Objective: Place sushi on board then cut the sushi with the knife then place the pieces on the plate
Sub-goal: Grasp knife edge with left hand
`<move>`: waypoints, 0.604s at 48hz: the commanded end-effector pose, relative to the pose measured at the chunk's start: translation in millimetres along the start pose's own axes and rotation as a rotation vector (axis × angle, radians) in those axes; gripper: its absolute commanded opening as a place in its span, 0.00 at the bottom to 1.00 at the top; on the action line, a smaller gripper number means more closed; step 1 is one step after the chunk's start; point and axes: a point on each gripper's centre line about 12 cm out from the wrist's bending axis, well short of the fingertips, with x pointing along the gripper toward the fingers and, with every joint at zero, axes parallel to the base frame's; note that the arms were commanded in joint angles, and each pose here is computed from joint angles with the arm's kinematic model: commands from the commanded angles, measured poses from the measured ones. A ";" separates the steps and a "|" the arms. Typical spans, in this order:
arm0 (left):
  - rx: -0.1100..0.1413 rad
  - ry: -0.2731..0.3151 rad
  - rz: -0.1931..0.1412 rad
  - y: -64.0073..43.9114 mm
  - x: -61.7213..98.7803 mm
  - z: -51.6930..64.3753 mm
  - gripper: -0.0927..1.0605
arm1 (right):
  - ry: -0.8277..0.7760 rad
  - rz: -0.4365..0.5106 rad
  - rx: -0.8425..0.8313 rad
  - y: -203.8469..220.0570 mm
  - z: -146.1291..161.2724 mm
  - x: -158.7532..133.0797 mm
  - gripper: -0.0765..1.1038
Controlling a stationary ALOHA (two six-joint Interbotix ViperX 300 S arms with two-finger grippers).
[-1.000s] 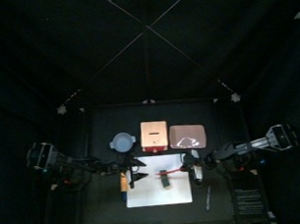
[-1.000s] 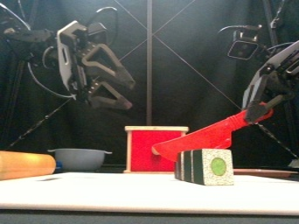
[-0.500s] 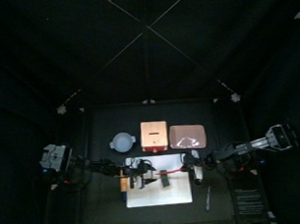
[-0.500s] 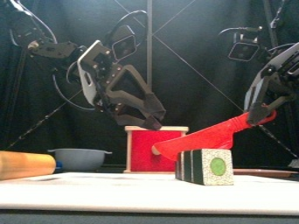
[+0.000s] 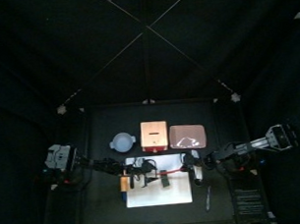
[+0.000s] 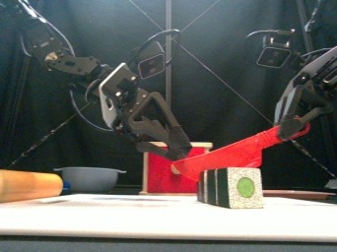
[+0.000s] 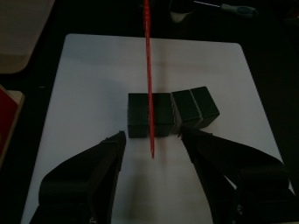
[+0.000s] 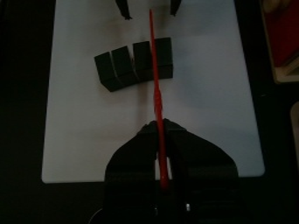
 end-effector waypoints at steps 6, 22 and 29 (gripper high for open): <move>-0.010 -0.029 0.014 6.6 2.2 11.8 0.85 | -0.026 0.003 0.002 1.0 8.8 -1.8 0.42; -0.018 0.009 0.013 6.2 6.6 8.2 0.78 | -0.026 0.001 0.006 0.6 8.8 -1.5 0.42; -0.018 0.025 0.011 5.7 7.0 7.7 0.67 | -0.028 0.002 0.008 0.7 9.0 -1.9 0.42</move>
